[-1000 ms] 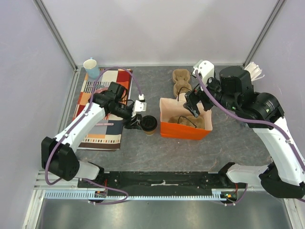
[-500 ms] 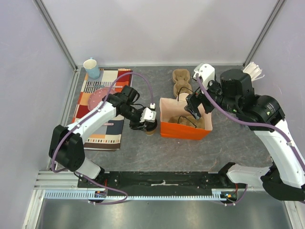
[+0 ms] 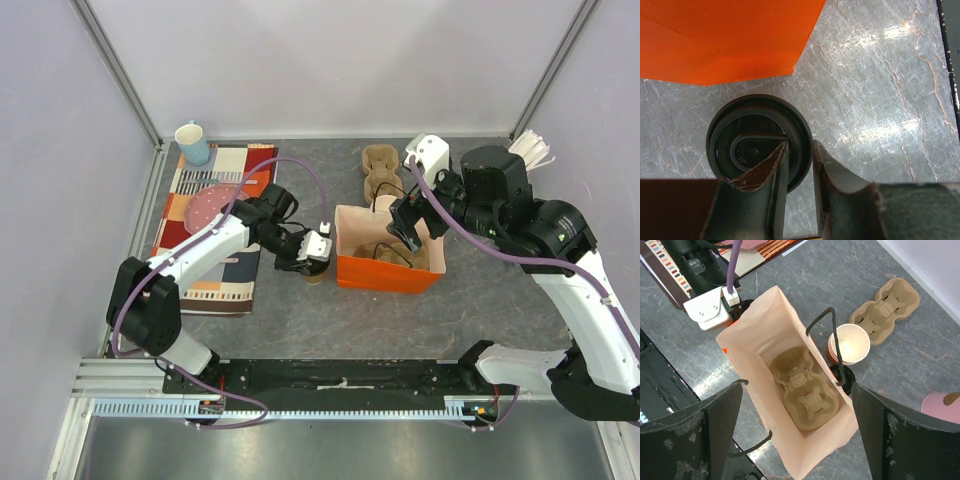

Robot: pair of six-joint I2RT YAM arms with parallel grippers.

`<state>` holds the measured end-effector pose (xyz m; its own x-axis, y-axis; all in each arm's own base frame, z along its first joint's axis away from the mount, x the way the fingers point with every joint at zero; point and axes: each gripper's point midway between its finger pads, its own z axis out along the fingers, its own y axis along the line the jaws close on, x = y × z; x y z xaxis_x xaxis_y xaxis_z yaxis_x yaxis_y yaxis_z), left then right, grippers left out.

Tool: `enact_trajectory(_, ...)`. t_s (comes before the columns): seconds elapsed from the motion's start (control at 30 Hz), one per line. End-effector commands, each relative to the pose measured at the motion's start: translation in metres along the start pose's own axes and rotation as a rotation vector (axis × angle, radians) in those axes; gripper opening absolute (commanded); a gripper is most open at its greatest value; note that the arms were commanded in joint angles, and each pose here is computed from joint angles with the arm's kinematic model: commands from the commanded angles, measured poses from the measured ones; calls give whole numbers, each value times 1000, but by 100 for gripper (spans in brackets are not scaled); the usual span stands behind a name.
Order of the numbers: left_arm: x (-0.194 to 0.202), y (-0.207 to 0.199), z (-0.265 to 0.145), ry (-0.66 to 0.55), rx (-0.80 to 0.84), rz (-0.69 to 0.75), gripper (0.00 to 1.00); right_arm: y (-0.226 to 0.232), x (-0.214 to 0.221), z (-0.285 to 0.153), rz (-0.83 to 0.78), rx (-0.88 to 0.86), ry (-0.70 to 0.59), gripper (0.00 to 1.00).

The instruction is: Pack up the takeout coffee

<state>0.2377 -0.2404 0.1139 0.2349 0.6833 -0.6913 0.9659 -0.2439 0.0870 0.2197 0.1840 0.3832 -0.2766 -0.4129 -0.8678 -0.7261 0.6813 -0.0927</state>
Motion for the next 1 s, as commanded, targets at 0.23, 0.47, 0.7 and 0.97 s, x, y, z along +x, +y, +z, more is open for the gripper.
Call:
enact_trajectory(0.23,5,7,1,39,-24,32,4,5,-6,-5,-11,-29,-37,98)
enact_trajectory(0.47,-16,8,-15,0,-66,-32,2,14,-2,-12,-49,-85,-37,98)
enact_trajectory(0.7,-30,8,-40,-5,-178,-181,2,57,-10,-41,-128,-321,-137,98)
enact_trajectory(0.97,-30,4,-72,35,-341,-310,2,52,18,-28,-47,-280,-19,96)
